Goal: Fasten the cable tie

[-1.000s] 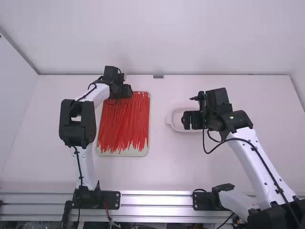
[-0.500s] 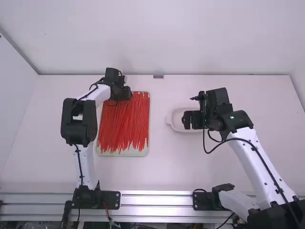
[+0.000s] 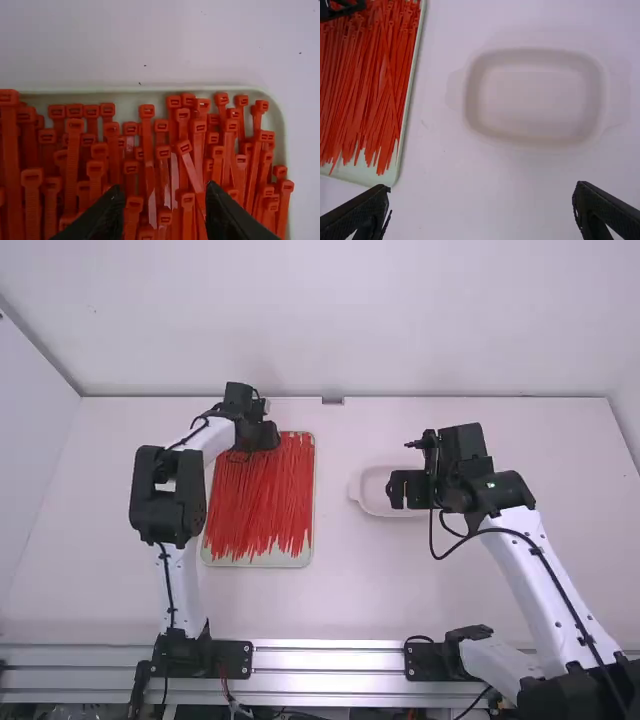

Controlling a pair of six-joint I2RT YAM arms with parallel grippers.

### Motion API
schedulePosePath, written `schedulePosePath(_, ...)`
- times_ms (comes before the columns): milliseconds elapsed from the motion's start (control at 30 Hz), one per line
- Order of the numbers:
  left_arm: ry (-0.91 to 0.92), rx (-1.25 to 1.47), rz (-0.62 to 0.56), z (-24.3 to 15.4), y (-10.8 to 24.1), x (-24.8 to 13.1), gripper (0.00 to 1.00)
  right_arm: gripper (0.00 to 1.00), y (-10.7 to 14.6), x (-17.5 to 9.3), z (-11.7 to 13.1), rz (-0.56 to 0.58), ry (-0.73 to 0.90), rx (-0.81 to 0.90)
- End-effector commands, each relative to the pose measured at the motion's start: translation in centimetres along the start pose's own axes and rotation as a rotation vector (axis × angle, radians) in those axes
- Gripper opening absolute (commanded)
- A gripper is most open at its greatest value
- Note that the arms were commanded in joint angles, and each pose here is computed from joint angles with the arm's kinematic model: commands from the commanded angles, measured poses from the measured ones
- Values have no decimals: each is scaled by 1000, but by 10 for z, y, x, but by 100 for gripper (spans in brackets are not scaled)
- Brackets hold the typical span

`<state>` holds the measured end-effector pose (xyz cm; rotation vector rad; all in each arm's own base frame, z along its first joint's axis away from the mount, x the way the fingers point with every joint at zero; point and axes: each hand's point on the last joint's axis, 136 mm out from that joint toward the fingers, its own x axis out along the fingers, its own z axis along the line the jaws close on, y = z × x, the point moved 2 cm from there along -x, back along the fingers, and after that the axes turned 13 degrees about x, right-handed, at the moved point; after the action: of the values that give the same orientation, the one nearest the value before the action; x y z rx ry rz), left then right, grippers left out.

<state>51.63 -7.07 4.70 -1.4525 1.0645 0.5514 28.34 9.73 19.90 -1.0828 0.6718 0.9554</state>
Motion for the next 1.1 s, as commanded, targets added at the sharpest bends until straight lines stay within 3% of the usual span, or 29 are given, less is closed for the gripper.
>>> schedulePosePath(0,10,-3,19,-2,6,8,42,98,-3,-3,1,-6,-3,1)
schedulePosePath(1067,-18,-5,31,3,14,12,39,98,-4,-3,0,-9,-4,5)
